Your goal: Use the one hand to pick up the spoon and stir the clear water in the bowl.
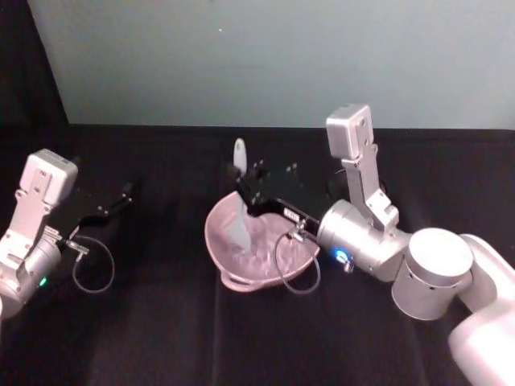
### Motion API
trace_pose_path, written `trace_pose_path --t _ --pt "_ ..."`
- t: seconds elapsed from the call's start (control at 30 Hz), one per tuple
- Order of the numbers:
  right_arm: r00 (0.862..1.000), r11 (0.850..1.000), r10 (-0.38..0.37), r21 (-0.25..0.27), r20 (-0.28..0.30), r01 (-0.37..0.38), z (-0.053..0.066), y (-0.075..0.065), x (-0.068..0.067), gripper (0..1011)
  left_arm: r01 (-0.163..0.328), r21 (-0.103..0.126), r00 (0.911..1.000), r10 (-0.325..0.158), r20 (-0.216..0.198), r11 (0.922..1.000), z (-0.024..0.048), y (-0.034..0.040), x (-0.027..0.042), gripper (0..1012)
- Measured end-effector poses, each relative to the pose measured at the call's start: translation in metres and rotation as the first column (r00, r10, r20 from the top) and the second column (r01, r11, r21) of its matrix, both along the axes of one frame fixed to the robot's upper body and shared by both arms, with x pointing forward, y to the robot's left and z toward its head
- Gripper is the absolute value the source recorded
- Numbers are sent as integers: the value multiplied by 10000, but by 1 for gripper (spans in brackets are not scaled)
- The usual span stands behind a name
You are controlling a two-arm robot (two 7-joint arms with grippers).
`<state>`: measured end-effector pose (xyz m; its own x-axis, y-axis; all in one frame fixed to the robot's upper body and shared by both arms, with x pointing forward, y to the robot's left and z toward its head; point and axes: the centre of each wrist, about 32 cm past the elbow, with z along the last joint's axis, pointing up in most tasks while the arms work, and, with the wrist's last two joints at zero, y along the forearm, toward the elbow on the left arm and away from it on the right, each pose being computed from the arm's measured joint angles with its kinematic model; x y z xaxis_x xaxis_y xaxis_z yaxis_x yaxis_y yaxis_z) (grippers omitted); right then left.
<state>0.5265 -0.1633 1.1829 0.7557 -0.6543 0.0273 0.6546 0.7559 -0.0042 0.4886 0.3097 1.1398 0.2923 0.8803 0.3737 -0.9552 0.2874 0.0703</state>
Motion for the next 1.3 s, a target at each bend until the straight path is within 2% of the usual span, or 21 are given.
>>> trace_pose_path --t 0.07,0.2,0.33,0.53,0.63,0.83,0.97,1.13,1.3 --pt "9996 9997 -234 -31 152 235 -14 -7 44 112 -1 0 10000 1 0 10000 0 0 0 1011" --pt "9944 9954 -930 -165 495 940 -29 -107 139 112 0 0 10000 0 0 10000 0 0 0 1011" --pt "9901 9911 -1259 -347 616 1282 7 -248 134 112 -1 0 10000 1 -1 10000 0 0 0 1011" --pt "9918 9913 -1174 -536 509 1201 93 -421 -27 112 0 0 10000 0 0 10000 0 0 0 1011" --pt "9964 9949 -816 -579 222 827 129 -468 -185 112 0 0 10000 0 0 10000 0 0 0 1011" --pt "9994 9989 -67 -457 -351 51 123 -377 -358 112 0 0 10000 0 0 10000 0 0 0 1011" --pt "9985 9993 244 -278 -487 -258 112 -260 -378 112 0 0 10000 0 0 10000 0 0 0 1011" --pt "9986 9994 348 -69 -389 -351 115 -138 -300 112 -1 0 10000 1 0 10000 0 0 0 1011" --pt "9999 10000 -58 46 -87 58 86 -60 -103 112 0 0 10000 0 1 10000 0 0 0 1011"
